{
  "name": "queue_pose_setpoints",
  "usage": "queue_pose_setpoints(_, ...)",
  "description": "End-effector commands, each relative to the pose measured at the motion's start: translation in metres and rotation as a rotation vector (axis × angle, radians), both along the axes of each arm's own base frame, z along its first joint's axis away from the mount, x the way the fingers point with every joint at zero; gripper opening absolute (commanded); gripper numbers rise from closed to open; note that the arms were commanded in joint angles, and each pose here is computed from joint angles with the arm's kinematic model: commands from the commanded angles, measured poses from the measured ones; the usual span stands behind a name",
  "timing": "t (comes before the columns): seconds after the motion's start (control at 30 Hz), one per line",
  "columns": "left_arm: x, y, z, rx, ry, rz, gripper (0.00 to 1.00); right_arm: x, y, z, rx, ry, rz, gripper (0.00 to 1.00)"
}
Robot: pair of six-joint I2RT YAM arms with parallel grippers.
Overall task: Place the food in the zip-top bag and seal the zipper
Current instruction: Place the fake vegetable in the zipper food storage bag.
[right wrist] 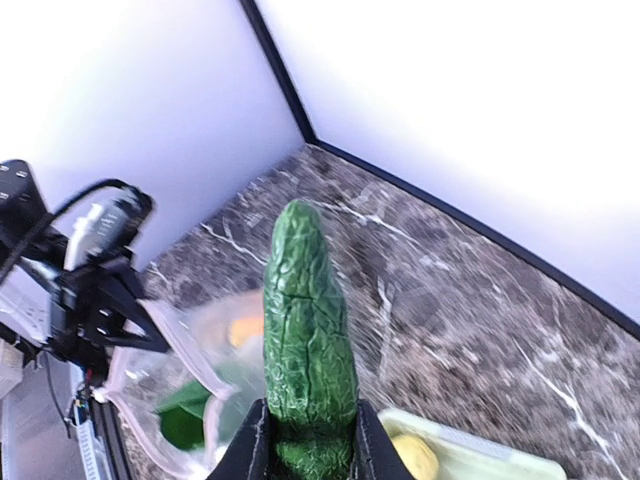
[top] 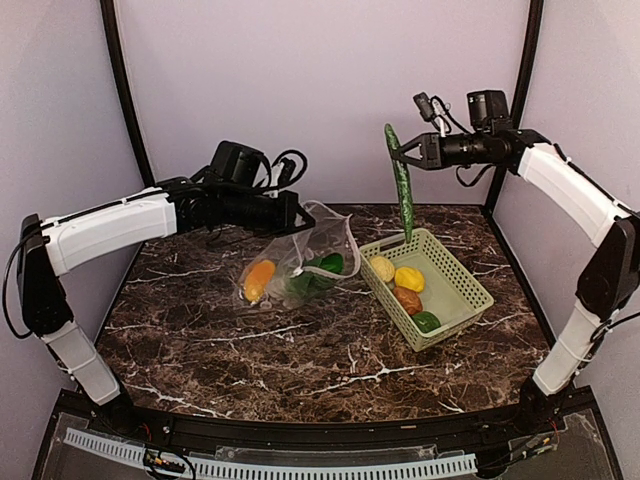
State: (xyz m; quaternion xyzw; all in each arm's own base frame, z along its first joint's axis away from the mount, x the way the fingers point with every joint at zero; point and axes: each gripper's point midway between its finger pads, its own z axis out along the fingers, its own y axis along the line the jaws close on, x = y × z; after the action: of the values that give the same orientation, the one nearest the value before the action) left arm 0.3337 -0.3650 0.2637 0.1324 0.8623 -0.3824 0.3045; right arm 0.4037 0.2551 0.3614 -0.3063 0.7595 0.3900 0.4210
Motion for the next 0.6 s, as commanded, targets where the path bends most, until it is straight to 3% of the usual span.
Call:
queue_pose_setpoints(0.0, 0.010, -0.016, 0.040, -0.170, -0.023, 0.041, 0.01, -0.015, 0.029, 0.066, 0.174, -0.122, 0.073, 0.00)
queue_pose_setpoints(0.27, 0.019, -0.026, 0.069, -0.323, -0.001, 0.097, 0.01, -0.027, 0.067, 0.094, 0.247, -0.170, 0.124, 0.00)
queue_pose_setpoints(0.57, 0.016, -0.039, 0.093, -0.476, 0.064, 0.082, 0.01, -0.024, 0.101, 0.097, 0.227, -0.292, 0.144, 0.00)
